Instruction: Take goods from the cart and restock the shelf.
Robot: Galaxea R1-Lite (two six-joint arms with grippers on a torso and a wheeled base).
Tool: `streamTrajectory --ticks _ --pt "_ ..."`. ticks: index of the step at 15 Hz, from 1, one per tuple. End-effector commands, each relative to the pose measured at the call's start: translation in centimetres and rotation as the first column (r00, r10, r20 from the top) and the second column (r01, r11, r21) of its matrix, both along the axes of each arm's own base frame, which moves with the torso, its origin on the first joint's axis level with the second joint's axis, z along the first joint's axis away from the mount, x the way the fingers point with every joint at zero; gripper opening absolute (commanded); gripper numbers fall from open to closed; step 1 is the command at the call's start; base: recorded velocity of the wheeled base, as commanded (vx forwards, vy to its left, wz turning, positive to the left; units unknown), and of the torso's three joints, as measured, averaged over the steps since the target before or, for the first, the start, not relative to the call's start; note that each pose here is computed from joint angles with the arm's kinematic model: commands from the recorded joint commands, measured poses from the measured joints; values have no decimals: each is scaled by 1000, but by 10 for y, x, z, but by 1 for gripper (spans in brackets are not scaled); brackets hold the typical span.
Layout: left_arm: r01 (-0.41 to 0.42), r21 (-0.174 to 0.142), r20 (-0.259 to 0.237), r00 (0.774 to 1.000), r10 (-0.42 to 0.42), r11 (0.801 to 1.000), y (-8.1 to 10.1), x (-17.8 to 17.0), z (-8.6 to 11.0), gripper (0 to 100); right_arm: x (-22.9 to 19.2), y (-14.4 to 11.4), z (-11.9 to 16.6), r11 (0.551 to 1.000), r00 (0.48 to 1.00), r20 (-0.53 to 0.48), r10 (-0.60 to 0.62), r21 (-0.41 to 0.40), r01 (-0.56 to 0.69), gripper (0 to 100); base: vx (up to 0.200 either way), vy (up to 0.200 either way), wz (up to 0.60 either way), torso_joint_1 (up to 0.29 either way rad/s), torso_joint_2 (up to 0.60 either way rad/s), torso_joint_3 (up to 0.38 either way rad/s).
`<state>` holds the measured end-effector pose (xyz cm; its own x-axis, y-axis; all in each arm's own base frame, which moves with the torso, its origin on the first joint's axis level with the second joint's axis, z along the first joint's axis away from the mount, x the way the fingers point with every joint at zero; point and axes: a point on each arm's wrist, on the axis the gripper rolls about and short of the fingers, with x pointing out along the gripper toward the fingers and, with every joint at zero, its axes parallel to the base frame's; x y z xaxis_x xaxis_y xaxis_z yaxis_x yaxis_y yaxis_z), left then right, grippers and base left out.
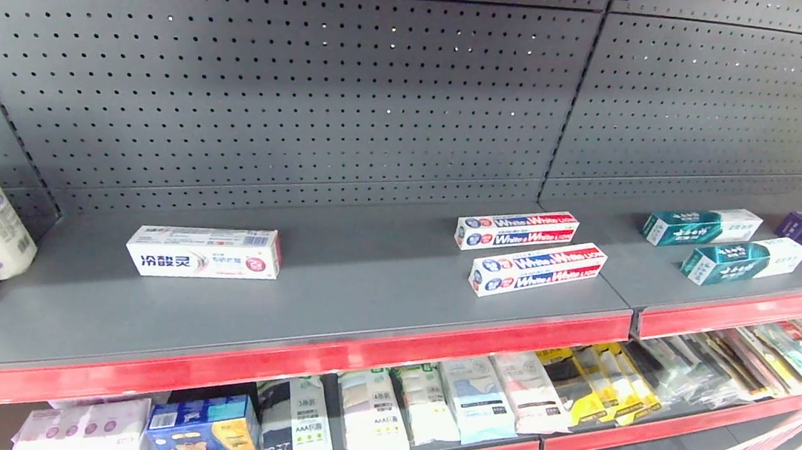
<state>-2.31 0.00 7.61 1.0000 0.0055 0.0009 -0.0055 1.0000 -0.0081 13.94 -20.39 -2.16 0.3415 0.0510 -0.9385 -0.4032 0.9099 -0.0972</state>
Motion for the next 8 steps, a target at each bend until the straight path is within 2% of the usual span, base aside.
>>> streamTrajectory --ticks 1,8 --pt "-1 0 -1 1000 1 1000 0 0 0 100 0 -1 1 1000 1000 3 3 -5 -3 100 0 0 0 -154 344 173" --pt "-1 -1 -1 1000 1 1000 0 0 0 100 0 0 0 1000 1000 3 29 -10 -29 100 0 0 0 -161 353 191"
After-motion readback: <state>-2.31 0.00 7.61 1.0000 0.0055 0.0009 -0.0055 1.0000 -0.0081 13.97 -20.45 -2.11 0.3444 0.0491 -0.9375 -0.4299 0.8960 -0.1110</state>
